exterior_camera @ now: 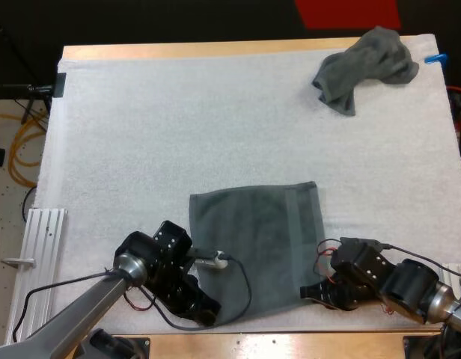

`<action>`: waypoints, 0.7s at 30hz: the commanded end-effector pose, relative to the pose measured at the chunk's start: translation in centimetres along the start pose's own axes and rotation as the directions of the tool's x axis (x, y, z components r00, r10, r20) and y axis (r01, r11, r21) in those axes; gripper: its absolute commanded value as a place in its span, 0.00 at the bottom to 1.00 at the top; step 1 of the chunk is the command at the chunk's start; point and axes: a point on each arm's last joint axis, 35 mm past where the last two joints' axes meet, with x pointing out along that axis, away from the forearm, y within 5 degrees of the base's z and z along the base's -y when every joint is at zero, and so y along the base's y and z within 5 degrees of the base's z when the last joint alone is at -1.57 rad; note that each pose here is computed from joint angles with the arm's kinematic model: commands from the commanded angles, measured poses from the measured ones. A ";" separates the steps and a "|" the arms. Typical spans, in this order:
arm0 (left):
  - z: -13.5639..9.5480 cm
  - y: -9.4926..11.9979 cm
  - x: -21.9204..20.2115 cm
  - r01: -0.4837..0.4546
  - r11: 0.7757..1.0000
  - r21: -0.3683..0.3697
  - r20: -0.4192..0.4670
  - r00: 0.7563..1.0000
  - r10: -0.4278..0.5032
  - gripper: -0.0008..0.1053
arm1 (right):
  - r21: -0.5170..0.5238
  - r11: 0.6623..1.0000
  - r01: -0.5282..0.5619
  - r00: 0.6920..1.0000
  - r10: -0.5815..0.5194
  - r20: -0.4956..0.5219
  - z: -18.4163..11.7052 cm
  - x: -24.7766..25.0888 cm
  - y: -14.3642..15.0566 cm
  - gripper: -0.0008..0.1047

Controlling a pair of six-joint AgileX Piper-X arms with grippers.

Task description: Pick towel from pile fold and stack

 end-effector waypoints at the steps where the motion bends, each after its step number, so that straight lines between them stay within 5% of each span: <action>1: -0.2 -0.1 -0.1 0.022 1.000 -0.007 -0.003 1.000 -0.022 0.01 | 0.009 1.000 -0.007 1.000 0.007 -0.001 0.0 -0.4 0.2 0.01; 5: 1.0 -0.2 -0.7 0.138 0.990 -0.015 0.084 0.987 -0.136 0.01 | 0.052 0.998 -0.033 0.999 0.031 0.037 0.5 -0.3 0.4 0.01; 12: 4.4 0.7 -2.9 0.384 0.921 -0.060 0.294 0.889 -0.351 0.01 | 0.231 0.967 -0.107 0.984 0.070 0.163 3.1 1.2 0.5 0.01; 21: 7.4 2.7 -4.2 0.455 0.889 -0.061 0.454 0.806 -0.381 0.01 | 0.424 0.890 -0.170 0.955 0.043 0.293 6.9 1.7 -3.6 0.01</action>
